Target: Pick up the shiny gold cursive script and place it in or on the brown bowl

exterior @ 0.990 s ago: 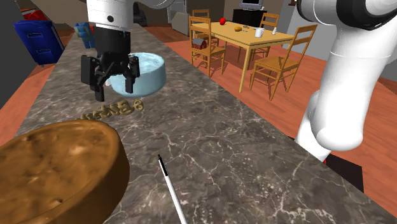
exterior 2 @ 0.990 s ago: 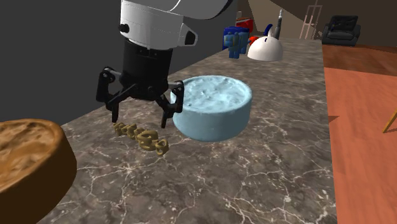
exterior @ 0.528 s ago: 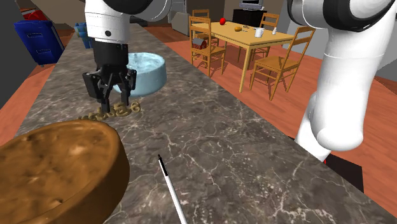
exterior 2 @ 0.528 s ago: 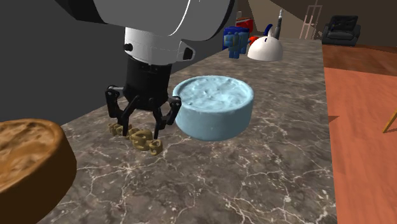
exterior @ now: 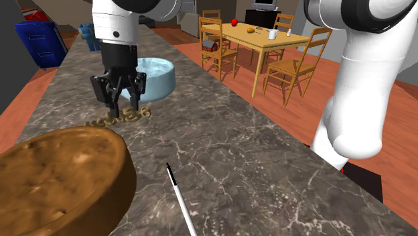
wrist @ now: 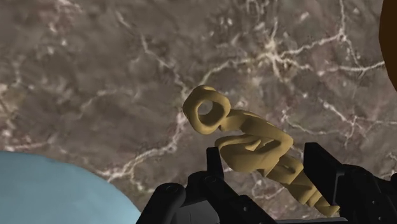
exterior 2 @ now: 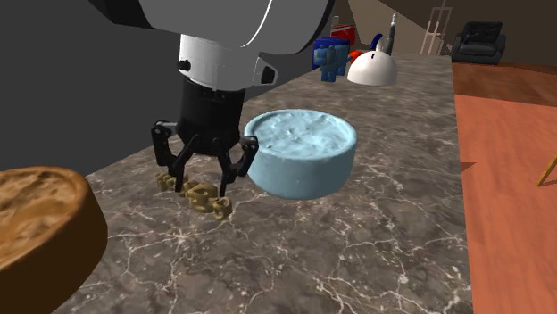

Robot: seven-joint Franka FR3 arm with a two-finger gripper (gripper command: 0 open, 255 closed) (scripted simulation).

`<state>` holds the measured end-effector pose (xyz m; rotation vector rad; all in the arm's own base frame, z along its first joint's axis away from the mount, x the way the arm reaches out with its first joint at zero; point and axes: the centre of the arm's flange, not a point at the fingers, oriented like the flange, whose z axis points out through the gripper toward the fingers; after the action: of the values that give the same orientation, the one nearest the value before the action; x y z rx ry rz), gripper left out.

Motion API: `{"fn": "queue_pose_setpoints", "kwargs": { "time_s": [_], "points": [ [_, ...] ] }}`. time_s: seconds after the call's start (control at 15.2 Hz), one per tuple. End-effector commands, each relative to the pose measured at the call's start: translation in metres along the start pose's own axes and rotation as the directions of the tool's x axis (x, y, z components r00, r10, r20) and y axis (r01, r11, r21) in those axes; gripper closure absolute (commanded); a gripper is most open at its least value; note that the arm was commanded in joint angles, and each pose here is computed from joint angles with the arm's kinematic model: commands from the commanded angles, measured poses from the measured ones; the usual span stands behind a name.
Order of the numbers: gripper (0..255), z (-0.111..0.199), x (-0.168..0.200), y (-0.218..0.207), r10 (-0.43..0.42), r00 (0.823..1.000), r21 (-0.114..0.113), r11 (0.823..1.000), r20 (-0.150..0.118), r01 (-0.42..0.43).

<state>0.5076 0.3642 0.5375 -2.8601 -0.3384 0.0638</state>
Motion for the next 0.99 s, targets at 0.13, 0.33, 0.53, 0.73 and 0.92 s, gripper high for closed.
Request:
{"fn": "queue_pose_setpoints", "kwargs": {
  "time_s": [0.13,0.33,0.53,0.73,0.92],
  "points": [
    [255,-0.017,0.000,-0.002,0.005,1.000,-0.004,1.000,0.006,-0.005],
    [255,-0.033,0.000,-0.006,0.005,1.000,-0.004,1.000,0.006,-0.005],
    [255,-0.048,0.000,-0.010,0.005,1.000,-0.004,1.000,0.006,-0.005],
    [255,-0.063,0.000,-0.014,0.005,1.000,-0.004,1.000,0.006,-0.005],
    [255,-0.078,-0.001,-0.018,0.005,1.000,-0.004,1.000,0.006,-0.005]
  ]
}}
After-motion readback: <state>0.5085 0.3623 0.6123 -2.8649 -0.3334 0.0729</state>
